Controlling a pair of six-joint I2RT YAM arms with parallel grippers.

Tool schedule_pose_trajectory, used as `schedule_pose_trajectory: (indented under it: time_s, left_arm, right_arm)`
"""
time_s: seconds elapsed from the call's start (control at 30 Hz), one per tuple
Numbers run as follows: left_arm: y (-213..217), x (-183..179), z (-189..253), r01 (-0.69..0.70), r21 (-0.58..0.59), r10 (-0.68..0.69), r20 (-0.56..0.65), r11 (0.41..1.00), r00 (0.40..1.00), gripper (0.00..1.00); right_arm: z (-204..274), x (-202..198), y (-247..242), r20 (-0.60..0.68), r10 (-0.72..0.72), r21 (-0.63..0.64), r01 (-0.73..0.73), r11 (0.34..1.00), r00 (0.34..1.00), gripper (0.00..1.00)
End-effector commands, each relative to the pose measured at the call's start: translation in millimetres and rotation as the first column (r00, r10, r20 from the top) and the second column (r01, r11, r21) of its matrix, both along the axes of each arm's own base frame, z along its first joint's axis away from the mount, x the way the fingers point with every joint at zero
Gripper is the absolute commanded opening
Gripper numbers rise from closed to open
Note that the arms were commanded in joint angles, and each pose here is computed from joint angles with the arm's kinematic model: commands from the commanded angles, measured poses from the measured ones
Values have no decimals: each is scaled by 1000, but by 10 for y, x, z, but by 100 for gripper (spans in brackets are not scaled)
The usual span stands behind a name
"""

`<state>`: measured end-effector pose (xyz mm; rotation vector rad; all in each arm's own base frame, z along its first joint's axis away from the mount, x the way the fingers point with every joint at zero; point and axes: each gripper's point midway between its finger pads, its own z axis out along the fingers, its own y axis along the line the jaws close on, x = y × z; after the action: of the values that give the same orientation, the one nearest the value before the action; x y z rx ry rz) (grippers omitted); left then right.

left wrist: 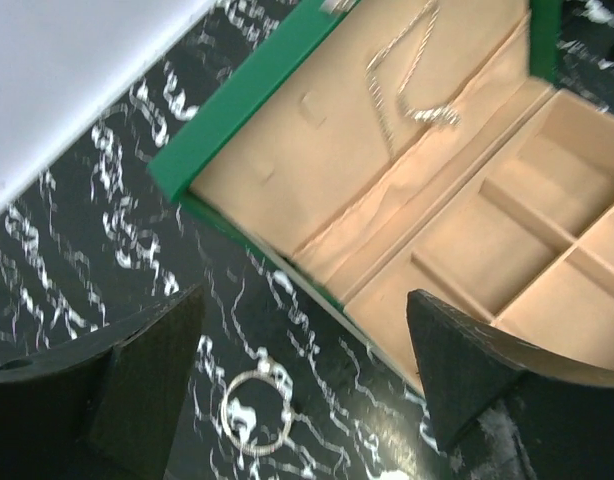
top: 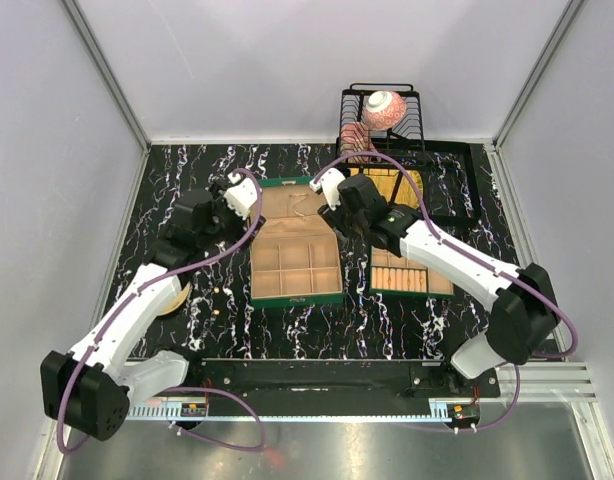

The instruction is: Organize the mixed jewelry

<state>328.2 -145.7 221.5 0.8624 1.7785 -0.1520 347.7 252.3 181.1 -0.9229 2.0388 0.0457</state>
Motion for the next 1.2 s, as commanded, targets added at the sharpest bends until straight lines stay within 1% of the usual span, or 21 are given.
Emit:
schedule_pose_trajectory:
  time_s: [0.0, 0.07, 0.1, 0.17, 0.2, 0.37, 0.4, 0.57, 0.8, 0.97, 1.17]
  left_arm:
    - [362, -85, 32, -142, 5, 142, -65, 990, 988, 89]
    - [555, -95, 8, -196, 20, 197, -76, 980, 978, 90]
    - [692, -115, -49, -229, 39, 232, -100, 973, 968, 91]
    - [826, -128, -83, -250, 59, 255, -116, 966, 960, 91]
    - [953, -144, -150, -276, 74, 284, -147, 958, 947, 91]
    - [1203, -203, -398, -286, 144, 314, -242, 947, 918, 91]
    - [1228, -235, -497, -280, 160, 316, -278, 946, 907, 91]
    - [1306, -278, -804, -255, 231, 324, -347, 939, 880, 89]
    - [1299, -233, -1102, -211, 260, 305, -403, 942, 863, 85]
    - [1313, -132, -1310, -175, 291, 291, -422, 940, 859, 77]
    - [1314, -59, -1536, -130, 317, 269, -449, 940, 852, 73]
  right_arm:
    - [105, -52, -149, 20, 29, -3, -29, 1000, 999, 59]
    - [91, -57, -211, 11, 26, 3, -26, 1000, 1000, 61]
    - [64, -74, -227, 4, 30, 6, -30, 1000, 1000, 61]
    - [44, -96, -245, -6, 34, 14, -34, 999, 999, 63]
    - [-8, -112, -255, -18, 35, 11, -35, 999, 999, 63]
    - [-59, -133, -271, -29, 37, 21, -36, 999, 999, 64]
    - [-77, -142, -275, -34, 38, 23, -37, 999, 999, 64]
    - [-128, -191, -327, -45, 38, 23, -37, 999, 998, 64]
    - [-183, -185, -505, -51, 5, 14, -4, 1000, 999, 63]
    - [-202, -145, -582, -58, -16, 16, 17, 1000, 998, 62]
    - [-227, -139, -580, -68, -19, 13, 19, 1000, 997, 62]
